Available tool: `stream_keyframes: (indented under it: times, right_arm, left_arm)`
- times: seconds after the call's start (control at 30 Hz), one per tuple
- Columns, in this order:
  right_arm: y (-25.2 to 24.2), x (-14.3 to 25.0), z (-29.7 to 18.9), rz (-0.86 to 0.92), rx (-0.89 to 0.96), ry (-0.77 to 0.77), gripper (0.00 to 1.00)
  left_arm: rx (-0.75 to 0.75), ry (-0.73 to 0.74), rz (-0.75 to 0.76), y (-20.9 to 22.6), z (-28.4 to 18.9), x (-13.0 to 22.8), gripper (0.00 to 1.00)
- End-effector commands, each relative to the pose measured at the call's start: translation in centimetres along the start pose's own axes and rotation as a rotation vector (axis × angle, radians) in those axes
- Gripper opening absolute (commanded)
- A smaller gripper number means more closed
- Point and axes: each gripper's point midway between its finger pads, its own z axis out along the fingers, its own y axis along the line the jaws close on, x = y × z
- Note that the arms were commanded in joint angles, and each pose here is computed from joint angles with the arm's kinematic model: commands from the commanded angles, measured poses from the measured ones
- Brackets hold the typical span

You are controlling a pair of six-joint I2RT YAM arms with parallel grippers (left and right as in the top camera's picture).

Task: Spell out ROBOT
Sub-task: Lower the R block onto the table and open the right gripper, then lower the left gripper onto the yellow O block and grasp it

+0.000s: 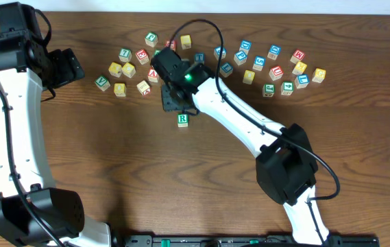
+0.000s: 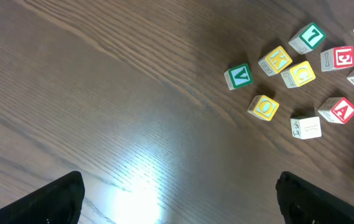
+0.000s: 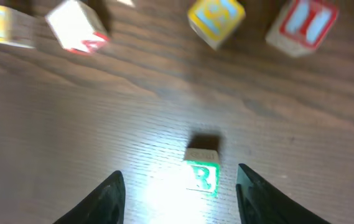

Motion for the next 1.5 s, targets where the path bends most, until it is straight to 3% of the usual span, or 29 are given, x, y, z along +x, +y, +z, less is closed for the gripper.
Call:
stream_keyframes:
  times: [0.0,0.23,0.57,0.77,0.87,1.1,1.23,1.47]
  right_arm:
    - [0.8,-1.9,-2.0,-0.071,-0.023,-0.052,0.53]
    - [0.7,-3.3,-3.5,-0.049,-0.092,-0.046,0.56]
    - [-5.7,-5.8,-6.5,-0.043,-0.032,-0.025,0.60]
    - [-9.6,-7.1,-7.8,0.007,0.001,-0.026,0.62]
    - [-11.1,-7.4,-7.8,0.035,0.014,-0.022,0.66]
    - [-12.2,-7.5,-7.9,0.041,0.026,-0.017,0.72]
    - [-12.3,-7.4,-7.9,0.038,0.030,-0.014,0.73]
    - [-12.4,-7.1,-7.9,0.037,0.036,0.001,0.75]
  left_arm:
    - [-0.008,0.007,0.000,0.0,0.3,0.0,0.98]
    - [-0.007,0.005,0.000,0.0,0.3,-0.1,0.98]
    - [0.018,-0.042,-0.006,-0.5,0.3,-1.3,0.97]
    - [0.172,-0.010,0.000,-3.2,0.0,-0.7,0.98]
    - [0.211,0.012,0.006,-4.6,0.2,-0.2,0.71]
    - [0.216,0.104,0.135,-9.6,3.0,2.5,0.70]
    - [0.201,0.176,0.177,-11.9,5.6,4.1,0.56]
    - [0.108,0.258,0.173,-12.8,10.2,5.9,0.56]
